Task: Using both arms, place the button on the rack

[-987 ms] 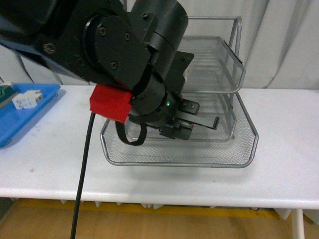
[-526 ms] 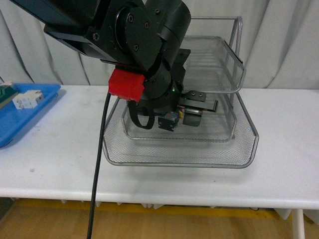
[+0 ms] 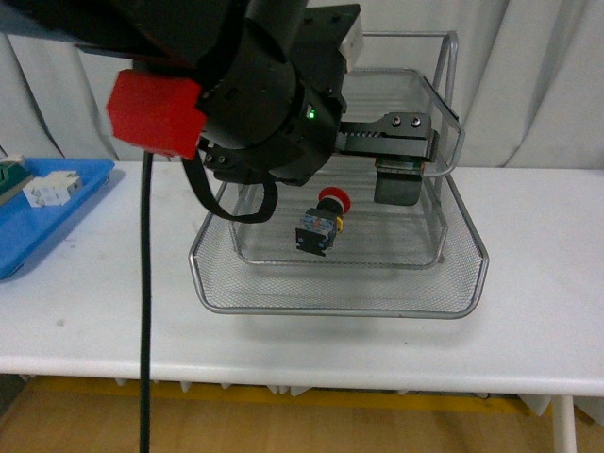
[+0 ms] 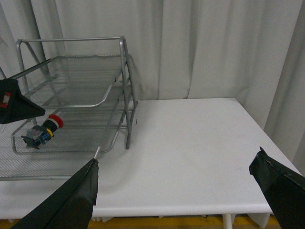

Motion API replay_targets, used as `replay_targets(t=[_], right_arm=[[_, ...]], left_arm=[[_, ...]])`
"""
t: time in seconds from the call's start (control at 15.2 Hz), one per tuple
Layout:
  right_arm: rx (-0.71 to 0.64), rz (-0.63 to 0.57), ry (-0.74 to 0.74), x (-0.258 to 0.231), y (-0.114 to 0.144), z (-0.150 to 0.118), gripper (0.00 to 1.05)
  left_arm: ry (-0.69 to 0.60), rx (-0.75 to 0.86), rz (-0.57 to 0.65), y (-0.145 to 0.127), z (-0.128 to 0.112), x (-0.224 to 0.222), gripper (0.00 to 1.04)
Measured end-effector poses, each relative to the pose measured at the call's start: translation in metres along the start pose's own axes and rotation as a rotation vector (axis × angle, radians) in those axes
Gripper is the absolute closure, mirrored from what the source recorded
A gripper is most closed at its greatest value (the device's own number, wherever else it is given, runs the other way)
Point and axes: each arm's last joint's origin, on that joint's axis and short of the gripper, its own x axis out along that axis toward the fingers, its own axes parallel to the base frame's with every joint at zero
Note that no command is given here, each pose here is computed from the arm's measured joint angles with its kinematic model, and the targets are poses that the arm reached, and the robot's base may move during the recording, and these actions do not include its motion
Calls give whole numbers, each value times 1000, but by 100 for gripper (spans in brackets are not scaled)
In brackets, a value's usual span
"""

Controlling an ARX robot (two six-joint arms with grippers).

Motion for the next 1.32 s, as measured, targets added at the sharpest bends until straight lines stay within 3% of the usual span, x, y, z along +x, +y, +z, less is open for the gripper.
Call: replay_targets(t=[0.26,0.33,0.39,0.46,0.53,0.66,0.86,1.32], right_arm=[[0,0,0,0,0,0,6],[0,0,0,0,0,0,6],[0,0,-1,0,0,0,6],[0,0,0,0,0,0,6],[0,0,0,0,0,0,6],[0,0,0,0,0,0,6],[0,0,0,0,0,0,6],[0,0,0,0,0,0,6]], left_arm=[[-219,-25,-22,13,-4,-69,7],[-363,-22,27,15,-4,-89,11],[-543,-43,191,26,-10,-118,21],[-637,-61,332,41,-28,-147,32],[-653,-76,410,58,-52,-171,43],[-583,-68,442,82,-112,-200,68],[-667,-62,422,86,-132,-220,104],[-635,-60,425,94,-177,-229,103]])
